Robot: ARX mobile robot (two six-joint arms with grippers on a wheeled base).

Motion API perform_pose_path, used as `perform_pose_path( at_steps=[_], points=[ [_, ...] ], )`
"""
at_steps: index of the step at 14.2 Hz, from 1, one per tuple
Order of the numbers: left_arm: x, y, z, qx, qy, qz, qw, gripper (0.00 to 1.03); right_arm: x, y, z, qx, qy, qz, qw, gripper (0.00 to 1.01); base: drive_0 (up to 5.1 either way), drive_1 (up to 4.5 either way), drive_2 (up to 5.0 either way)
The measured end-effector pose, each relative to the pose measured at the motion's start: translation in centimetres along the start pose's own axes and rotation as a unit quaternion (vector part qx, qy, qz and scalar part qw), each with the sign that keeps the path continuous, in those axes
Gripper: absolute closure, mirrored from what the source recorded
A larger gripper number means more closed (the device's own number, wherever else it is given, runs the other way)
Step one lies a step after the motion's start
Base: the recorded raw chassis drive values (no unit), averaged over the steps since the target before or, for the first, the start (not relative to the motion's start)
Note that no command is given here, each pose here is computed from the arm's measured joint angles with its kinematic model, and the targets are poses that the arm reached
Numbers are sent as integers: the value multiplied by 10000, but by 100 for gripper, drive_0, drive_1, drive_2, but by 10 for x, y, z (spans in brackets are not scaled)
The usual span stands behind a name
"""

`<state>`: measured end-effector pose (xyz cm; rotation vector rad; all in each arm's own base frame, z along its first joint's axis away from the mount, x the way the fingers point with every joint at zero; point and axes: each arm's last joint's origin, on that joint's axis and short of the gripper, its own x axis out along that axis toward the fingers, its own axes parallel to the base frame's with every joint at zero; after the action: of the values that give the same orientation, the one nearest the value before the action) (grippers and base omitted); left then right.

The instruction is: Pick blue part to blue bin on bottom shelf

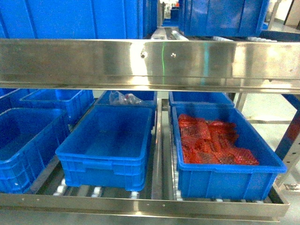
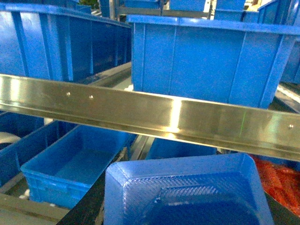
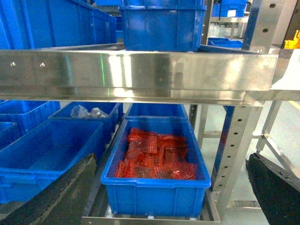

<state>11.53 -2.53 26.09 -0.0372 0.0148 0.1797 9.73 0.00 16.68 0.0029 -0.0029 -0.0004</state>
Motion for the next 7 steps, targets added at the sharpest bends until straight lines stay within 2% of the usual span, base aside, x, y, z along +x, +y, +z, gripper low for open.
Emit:
perform_pose_path(
  at_steps=[7],
  points=[
    [0, 0, 0, 1, 2, 2, 10000, 59, 0, 0, 0, 2, 4, 0, 10000, 3, 0, 0, 0]
  ],
)
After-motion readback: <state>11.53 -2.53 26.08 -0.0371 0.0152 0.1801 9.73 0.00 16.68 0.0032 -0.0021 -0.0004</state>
